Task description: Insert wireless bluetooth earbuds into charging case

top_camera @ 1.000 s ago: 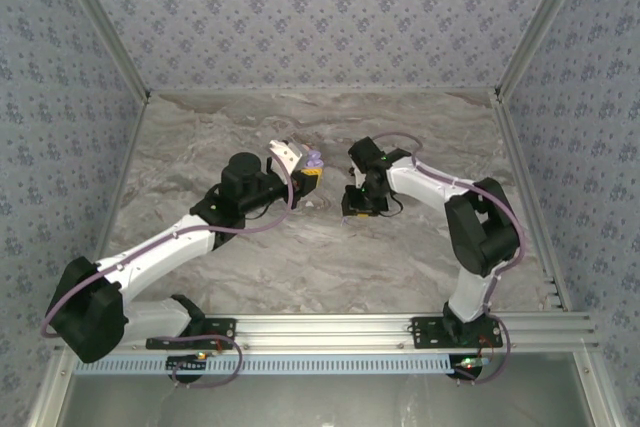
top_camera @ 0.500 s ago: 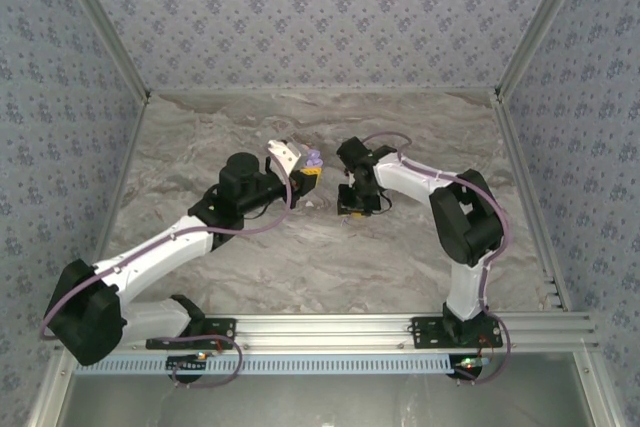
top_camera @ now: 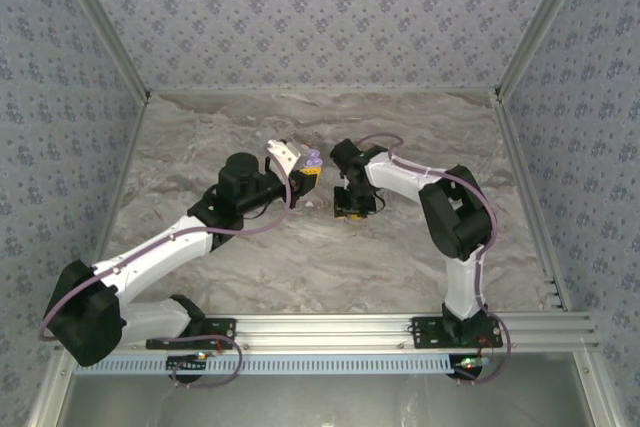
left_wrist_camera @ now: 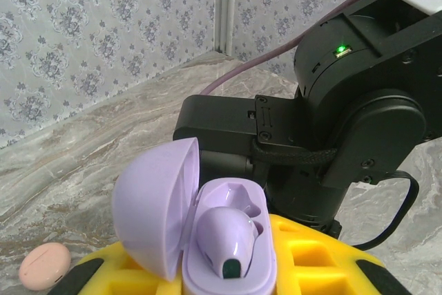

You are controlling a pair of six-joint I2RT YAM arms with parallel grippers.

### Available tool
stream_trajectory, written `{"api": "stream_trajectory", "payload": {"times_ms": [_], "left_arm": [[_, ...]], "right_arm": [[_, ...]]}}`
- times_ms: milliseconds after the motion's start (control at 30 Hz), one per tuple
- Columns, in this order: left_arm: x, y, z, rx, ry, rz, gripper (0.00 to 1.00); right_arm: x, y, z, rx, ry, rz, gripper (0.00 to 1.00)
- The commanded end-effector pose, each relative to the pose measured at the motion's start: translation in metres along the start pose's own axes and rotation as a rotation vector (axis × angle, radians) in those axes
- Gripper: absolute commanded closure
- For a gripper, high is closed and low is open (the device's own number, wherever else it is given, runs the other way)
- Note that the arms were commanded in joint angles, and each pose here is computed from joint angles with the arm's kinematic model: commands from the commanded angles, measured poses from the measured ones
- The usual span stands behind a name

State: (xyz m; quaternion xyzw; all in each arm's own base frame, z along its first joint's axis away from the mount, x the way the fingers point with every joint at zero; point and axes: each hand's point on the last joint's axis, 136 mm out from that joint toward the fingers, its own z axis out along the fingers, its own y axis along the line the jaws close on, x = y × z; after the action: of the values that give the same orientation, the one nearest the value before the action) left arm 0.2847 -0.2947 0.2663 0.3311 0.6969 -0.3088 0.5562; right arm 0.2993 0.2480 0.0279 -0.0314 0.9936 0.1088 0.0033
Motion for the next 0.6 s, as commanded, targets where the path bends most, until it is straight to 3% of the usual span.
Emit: {"api": "stream_trajectory", "payload": {"times_ms": [0, 367, 567], "left_arm": [[-0.013, 0.001, -0.007, -0.01, -0.039, 0.024, 0.93], [-0.012, 0.001, -0.009, -0.014, -0.04, 0.024, 0.93], [-0.012, 0.001, -0.009, -0.016, -0.039, 0.02, 0.93]], "right_arm": [[0.002, -0.002, 0.006, 0.042, 0.024, 0.014, 0.7], [0.004, -0.007, 0.016, 0.098, 0.044, -0.026, 0.78], [-0.005, -0.005, 0.009, 0.085, 0.036, -0.149, 0.82]]}}
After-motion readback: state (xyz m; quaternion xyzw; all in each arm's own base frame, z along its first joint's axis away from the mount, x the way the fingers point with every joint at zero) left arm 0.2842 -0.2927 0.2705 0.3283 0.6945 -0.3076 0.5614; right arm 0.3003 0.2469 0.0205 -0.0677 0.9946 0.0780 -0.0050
